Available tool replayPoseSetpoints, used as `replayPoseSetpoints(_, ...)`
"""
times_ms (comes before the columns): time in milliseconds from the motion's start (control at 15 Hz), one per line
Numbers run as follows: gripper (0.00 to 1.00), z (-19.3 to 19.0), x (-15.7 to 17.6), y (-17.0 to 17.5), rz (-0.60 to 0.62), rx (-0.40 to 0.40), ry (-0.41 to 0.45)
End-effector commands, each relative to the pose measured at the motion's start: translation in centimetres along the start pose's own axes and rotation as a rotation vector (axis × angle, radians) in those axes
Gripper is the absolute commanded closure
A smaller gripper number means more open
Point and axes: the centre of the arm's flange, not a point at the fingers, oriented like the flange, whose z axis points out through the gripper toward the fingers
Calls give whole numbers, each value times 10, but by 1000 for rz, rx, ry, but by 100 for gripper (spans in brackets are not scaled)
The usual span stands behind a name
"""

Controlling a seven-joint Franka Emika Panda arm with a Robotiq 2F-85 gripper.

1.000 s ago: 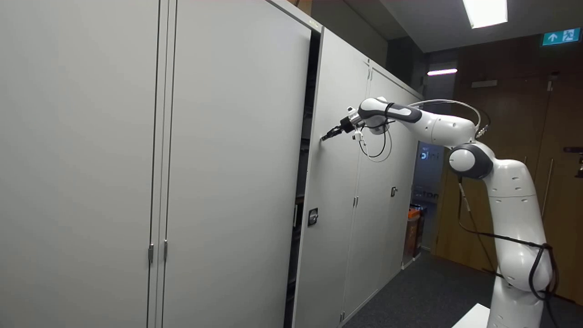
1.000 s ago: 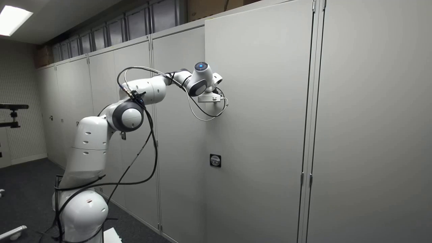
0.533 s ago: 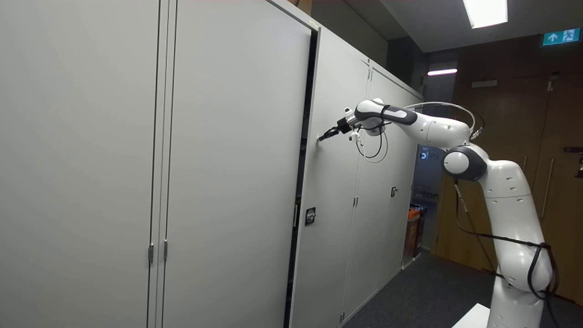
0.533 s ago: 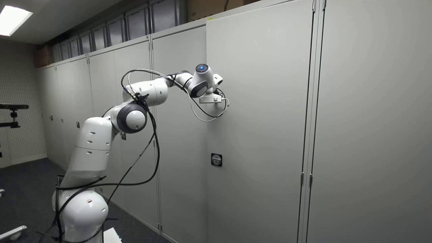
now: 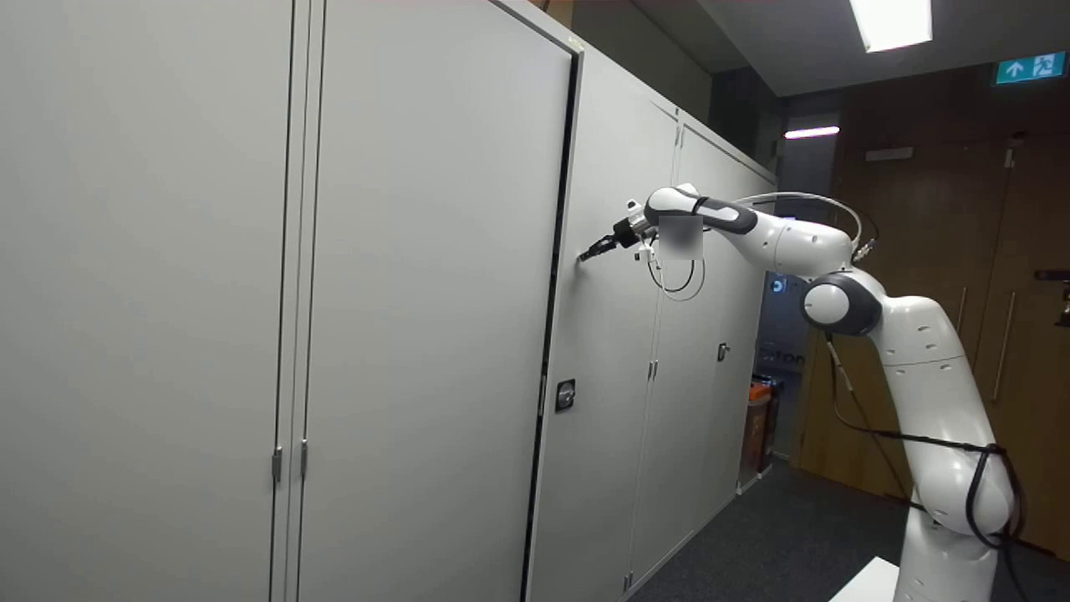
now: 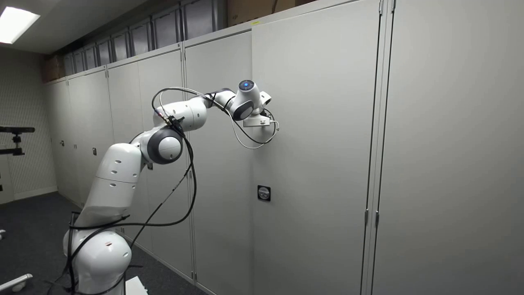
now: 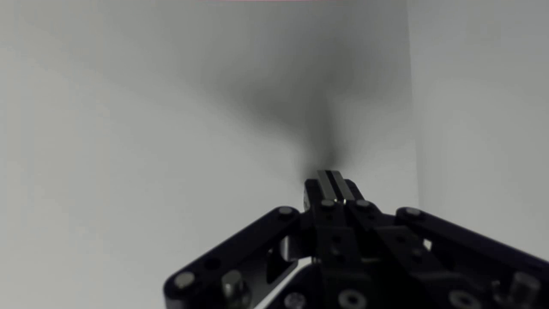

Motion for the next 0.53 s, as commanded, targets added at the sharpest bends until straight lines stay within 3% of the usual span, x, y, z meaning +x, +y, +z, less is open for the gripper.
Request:
replayPoseSetpoints(0,100,14,14,4,-41,-24,38)
replayPoseSetpoints(467,100,31,17,5,-59,-26,42)
